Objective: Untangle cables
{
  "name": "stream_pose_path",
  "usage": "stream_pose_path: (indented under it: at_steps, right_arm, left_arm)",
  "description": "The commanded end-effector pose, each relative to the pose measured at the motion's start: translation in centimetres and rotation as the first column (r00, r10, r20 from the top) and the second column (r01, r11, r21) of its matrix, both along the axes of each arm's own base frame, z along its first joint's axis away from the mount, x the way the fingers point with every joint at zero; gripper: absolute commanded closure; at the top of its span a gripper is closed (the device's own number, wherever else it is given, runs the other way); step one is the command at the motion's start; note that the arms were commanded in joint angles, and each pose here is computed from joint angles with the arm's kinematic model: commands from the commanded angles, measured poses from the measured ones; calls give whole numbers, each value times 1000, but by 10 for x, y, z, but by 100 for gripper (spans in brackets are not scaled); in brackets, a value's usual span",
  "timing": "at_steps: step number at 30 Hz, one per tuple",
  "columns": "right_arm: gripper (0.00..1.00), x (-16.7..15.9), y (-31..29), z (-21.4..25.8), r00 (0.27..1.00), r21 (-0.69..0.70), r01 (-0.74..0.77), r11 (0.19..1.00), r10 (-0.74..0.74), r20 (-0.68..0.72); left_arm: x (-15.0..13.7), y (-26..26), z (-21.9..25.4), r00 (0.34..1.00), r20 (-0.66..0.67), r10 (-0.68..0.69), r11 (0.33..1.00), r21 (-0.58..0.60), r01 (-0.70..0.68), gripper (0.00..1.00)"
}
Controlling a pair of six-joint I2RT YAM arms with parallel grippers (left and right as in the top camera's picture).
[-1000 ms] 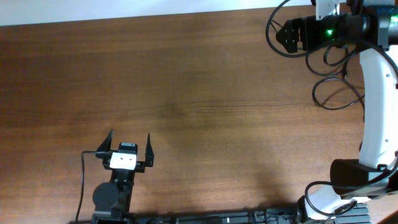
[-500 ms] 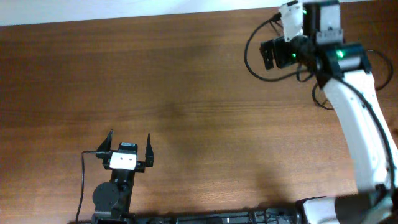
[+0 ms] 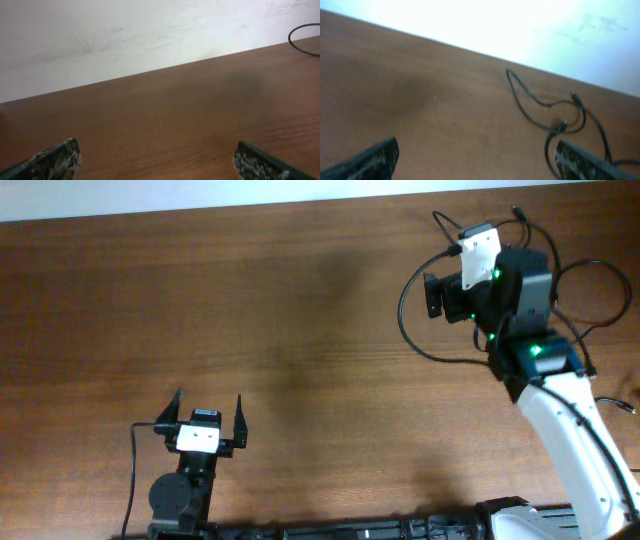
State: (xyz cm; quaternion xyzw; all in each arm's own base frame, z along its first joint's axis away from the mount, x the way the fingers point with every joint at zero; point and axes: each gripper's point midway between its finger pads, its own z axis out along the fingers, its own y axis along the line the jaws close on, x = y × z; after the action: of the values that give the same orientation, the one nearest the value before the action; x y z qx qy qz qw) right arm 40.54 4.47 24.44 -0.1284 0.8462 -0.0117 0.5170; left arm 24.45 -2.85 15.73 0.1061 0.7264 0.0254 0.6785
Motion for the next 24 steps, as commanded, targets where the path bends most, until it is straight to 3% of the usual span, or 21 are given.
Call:
stream_pose_path:
  at_steps: [1, 13, 24]
  right_arm:
    - [1, -10, -4, -6, 995, 5, 14, 1000, -14, 100]
    - [1, -60, -11, -19, 857, 52, 9, 999, -34, 514]
    - [1, -103, -22, -30, 791, 71, 46, 996, -80, 607]
  left_arm:
    - [0, 4, -1, 1000, 1, 19, 1000, 17, -19, 1]
    - [0, 4, -1, 1000, 1, 19, 1000, 17, -19, 1]
    - [0, 4, -1, 1000, 1, 19, 1000, 17, -19, 1]
